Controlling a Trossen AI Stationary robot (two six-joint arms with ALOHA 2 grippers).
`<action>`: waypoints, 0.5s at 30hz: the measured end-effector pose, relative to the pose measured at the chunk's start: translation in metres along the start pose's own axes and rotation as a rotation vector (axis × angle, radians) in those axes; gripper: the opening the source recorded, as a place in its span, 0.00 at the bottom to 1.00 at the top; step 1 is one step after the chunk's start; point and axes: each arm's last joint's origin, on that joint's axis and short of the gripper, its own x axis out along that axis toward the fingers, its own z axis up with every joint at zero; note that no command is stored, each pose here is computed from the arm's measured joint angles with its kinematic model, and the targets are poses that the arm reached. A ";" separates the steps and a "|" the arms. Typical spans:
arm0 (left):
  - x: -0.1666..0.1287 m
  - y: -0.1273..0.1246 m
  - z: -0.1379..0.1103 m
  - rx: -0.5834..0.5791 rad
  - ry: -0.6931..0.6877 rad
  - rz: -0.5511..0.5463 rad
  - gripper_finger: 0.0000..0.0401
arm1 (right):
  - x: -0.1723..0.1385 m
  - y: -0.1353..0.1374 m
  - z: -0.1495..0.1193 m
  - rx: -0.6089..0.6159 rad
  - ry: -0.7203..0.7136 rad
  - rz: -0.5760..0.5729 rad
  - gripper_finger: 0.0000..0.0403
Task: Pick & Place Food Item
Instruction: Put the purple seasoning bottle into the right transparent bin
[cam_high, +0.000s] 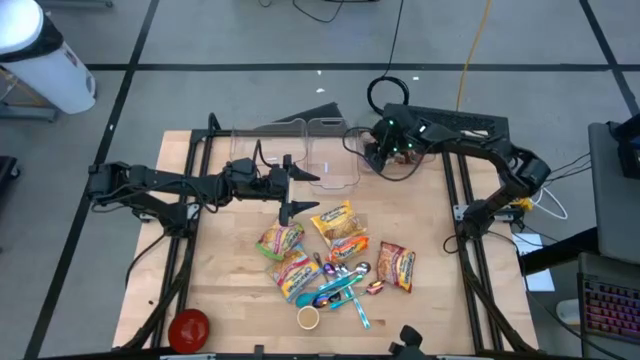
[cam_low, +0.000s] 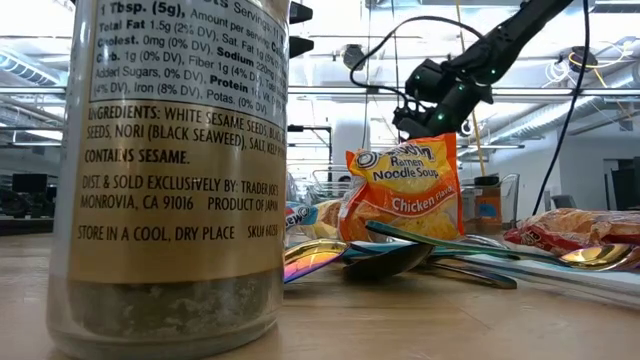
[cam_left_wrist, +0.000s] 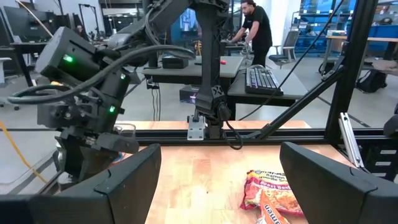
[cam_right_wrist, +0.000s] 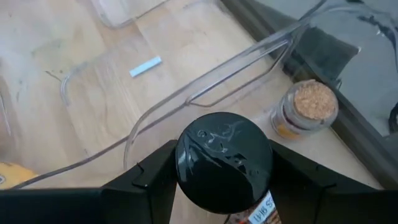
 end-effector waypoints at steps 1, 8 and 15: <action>0.000 0.000 0.000 0.000 0.000 0.000 0.84 | 0.001 0.000 -0.001 0.000 -0.008 -0.001 0.48; 0.000 0.000 0.000 -0.011 0.000 0.000 0.84 | 0.004 0.000 -0.005 -0.005 -0.011 -0.001 0.60; 0.000 0.000 0.000 -0.054 0.000 0.000 0.84 | -0.011 0.003 -0.003 -0.054 -0.031 -0.009 0.81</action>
